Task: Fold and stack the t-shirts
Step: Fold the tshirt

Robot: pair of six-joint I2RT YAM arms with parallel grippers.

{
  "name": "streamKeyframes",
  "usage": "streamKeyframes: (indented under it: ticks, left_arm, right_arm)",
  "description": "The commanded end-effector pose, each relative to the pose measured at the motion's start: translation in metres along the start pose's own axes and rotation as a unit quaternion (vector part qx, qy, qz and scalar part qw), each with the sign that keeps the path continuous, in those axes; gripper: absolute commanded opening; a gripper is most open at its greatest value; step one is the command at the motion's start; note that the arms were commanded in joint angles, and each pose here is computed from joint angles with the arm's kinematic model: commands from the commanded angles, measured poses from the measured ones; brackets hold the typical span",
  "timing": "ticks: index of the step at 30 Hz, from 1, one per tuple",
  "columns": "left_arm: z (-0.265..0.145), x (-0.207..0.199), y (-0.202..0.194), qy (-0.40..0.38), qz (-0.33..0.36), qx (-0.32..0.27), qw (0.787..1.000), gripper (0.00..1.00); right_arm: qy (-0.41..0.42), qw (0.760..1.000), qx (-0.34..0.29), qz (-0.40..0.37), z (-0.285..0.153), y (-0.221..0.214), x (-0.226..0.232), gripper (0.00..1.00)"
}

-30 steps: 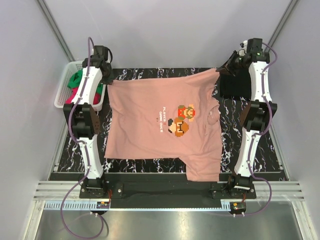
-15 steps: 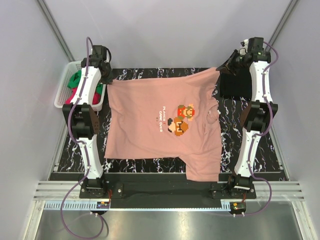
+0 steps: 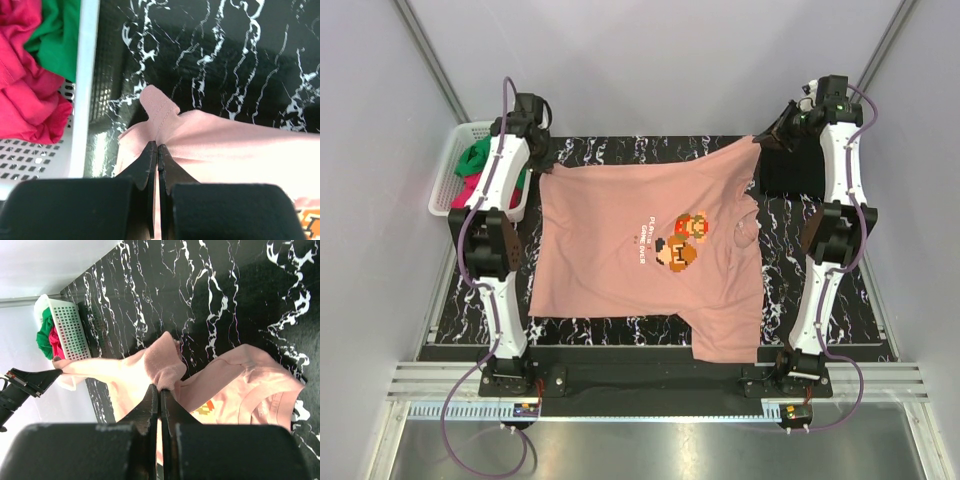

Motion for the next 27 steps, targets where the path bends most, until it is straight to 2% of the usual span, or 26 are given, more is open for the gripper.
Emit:
streamKeyframes:
  ticks: [1,10,14,19,27]
  left_arm:
    - [-0.037,-0.005,0.021,-0.01,0.0,-0.049,0.999,0.0]
    - [-0.054,0.006,0.025,0.022,-0.007,-0.081,0.996,0.0]
    - [-0.051,0.013,0.014,0.034,-0.005,-0.063,0.997,0.0]
    - [-0.039,0.017,-0.009,0.037,-0.005,-0.012,0.999,0.0]
    - [-0.043,0.024,-0.03,0.044,0.004,0.013,0.999,0.0]
  right_arm:
    - [0.01,0.998,-0.045,-0.03,-0.042,0.012,0.027,0.0]
    - [0.001,0.999,-0.04,-0.03,-0.05,0.004,0.03,0.0]
    - [-0.006,0.999,-0.034,-0.033,-0.054,-0.004,0.035,0.0]
    - [-0.013,0.999,-0.001,-0.036,-0.04,-0.023,0.038,0.0]
    - [-0.018,0.999,0.021,-0.041,-0.037,-0.04,0.043,0.0]
Point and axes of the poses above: each gripper's point midway between its finger pads, its own z axis out along the fingers, its own x axis along the line the jaws close on, y = z × x, the point moved 6 cm from there along -z, back along the fingers, and after that the axes turned 15 degrees about -z, right-handed, at the moved point
